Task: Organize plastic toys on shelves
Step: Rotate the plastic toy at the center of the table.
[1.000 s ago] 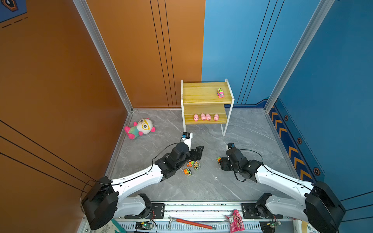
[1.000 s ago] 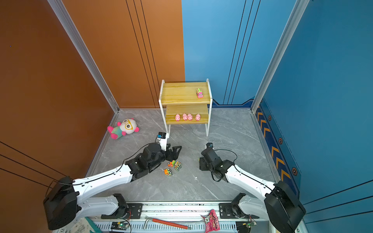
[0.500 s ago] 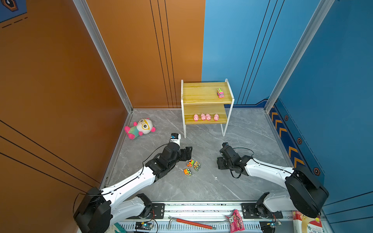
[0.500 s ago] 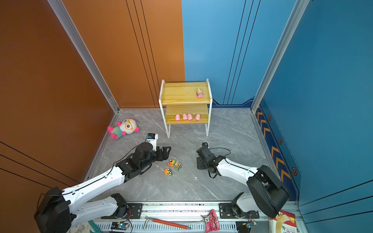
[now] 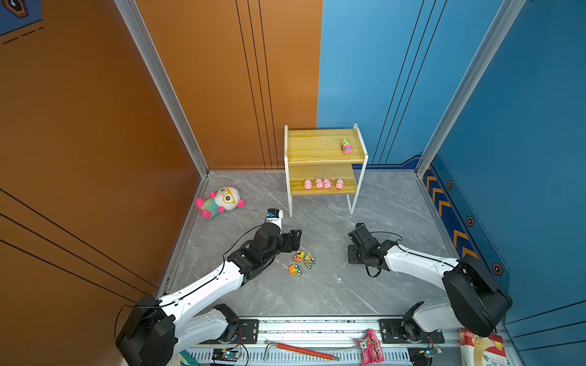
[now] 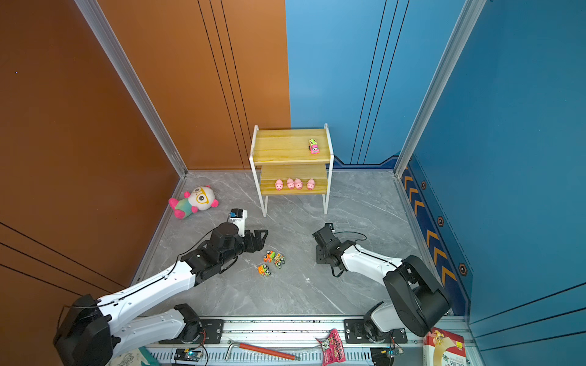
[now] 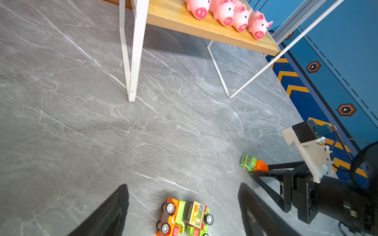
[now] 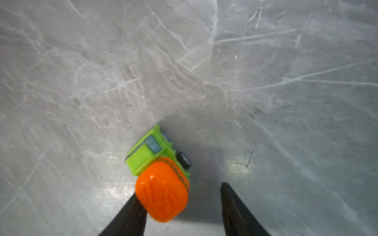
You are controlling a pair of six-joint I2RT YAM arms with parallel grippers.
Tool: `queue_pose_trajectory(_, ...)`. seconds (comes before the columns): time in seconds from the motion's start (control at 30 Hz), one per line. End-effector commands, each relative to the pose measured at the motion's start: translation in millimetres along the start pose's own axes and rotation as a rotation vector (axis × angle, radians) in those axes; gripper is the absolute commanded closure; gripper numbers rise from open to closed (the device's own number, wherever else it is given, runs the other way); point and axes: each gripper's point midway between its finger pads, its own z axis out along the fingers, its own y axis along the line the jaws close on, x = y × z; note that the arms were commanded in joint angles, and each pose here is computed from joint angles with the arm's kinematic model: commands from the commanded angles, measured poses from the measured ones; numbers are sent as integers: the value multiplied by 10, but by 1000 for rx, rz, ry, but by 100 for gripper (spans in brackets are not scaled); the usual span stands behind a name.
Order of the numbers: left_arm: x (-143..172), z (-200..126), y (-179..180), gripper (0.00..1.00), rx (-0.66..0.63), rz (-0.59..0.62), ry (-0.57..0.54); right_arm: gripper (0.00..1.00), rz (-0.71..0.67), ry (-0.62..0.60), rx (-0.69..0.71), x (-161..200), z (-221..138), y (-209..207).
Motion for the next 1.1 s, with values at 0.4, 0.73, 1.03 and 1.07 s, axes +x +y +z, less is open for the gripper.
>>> queue_pose_trajectory(0.4,-67,-38,5,15,5,5,5,44,251,-24,126,104,-57,-535)
queue_pose_trajectory(0.73,-61,-32,15,15,5,9,7,43,328,-51,140,-57,-29,-693)
queue_pose_trajectory(1.03,-73,-107,83,15,-12,4,-7,45,347,-74,69,-376,125,-430)
queue_pose_trajectory(1.07,-71,-109,92,15,-14,3,-7,45,345,-74,66,-402,145,-398)
